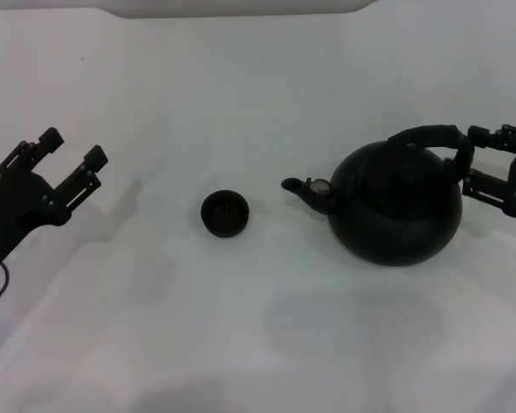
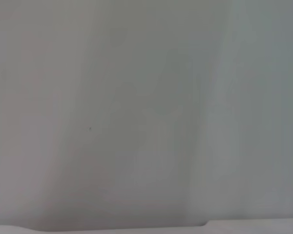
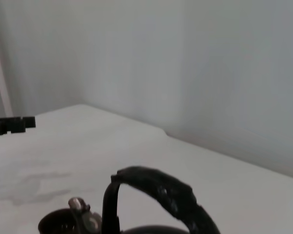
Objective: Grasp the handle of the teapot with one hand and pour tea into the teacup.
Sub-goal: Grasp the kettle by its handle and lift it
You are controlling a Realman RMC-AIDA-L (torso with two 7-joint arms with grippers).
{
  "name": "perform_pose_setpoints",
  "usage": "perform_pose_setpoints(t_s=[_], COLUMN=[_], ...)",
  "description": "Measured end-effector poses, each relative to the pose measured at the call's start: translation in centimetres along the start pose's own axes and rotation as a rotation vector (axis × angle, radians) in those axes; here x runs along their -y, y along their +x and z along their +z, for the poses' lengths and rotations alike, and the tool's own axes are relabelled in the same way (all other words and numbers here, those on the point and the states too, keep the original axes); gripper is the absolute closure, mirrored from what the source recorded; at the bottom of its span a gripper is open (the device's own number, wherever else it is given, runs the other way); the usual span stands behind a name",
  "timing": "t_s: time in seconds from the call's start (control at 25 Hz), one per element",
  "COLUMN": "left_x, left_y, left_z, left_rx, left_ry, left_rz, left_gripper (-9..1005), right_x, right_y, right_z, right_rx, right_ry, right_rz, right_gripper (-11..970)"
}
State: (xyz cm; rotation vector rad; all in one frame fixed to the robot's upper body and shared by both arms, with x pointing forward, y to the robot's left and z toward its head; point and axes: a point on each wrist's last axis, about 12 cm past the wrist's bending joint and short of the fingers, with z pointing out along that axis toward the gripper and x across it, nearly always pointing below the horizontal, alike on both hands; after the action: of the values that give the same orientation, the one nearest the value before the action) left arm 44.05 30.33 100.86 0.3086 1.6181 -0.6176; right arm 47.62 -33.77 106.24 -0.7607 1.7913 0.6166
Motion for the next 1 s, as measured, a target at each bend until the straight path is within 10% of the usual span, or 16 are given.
perform_pose_setpoints(t_s=[0.12,1.0], left_x=[0.0,-0.5], left_y=[0.0,-0.5], left_z=[0.1,0.8], left_rx=[0.001,0.015], left_ry=[0.001,-0.013], left_rz=[0.001,0.005], left_gripper=[254,252], right_x=[0.0,0.8], right_y=[0.1,0.0], right_z=[0.4,1.2], right_rx=[0.019,0.016], right_ry=[-0.002,0.037], right_rz=[-0.009,-0.071], right_gripper=[360,755])
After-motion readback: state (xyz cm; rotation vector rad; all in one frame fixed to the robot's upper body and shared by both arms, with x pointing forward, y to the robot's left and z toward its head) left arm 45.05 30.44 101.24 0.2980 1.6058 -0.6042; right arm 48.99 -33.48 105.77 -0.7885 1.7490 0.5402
